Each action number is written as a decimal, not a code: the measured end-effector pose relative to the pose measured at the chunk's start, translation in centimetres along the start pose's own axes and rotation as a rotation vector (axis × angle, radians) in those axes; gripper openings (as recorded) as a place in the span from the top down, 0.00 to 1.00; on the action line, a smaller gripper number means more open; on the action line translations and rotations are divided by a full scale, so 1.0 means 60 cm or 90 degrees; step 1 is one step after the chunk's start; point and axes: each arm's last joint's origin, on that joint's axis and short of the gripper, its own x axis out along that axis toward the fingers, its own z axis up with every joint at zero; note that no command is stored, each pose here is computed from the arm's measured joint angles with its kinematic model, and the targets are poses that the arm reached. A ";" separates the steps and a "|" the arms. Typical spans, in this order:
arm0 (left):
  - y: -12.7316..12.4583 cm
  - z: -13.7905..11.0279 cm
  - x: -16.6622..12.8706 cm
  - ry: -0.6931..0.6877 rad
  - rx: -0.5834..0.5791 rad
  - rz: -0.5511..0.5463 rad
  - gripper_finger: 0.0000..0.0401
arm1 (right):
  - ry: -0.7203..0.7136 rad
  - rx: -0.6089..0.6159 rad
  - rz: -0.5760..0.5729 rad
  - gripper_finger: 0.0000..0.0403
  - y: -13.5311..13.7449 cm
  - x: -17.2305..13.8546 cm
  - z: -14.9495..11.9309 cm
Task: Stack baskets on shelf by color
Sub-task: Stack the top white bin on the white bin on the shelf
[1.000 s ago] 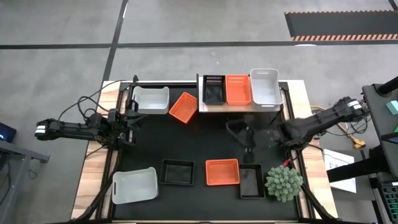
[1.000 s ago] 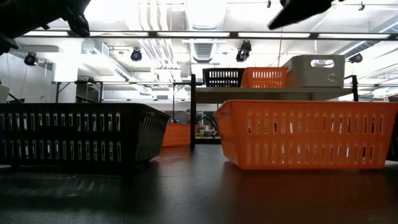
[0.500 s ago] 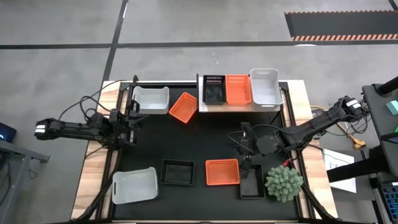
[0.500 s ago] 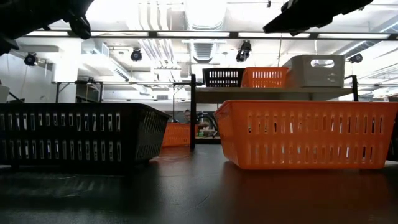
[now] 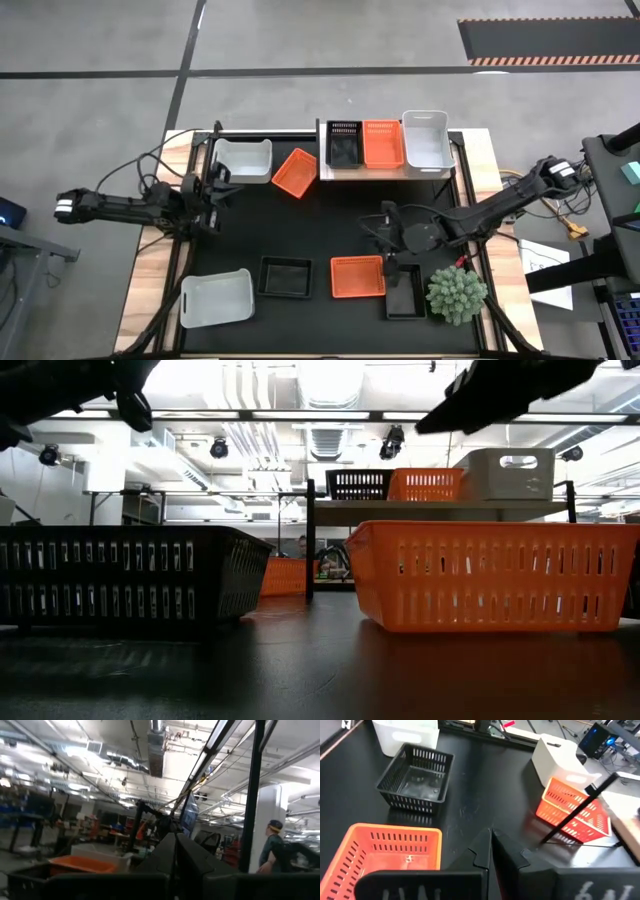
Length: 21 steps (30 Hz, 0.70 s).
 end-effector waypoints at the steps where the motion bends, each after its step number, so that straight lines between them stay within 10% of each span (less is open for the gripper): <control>1: 0.000 -0.003 0.001 0.007 -0.014 0.001 1.00 | 0.002 -0.007 0.000 0.98 0.003 0.007 -0.002; 12: 0.009 -0.041 0.020 0.082 -0.088 0.064 1.00 | 0.027 -0.040 -0.005 0.98 0.020 0.047 -0.014; 21: 0.035 -0.082 0.032 0.170 -0.174 0.414 1.00 | 0.003 -0.020 -0.006 0.98 0.010 0.025 0.001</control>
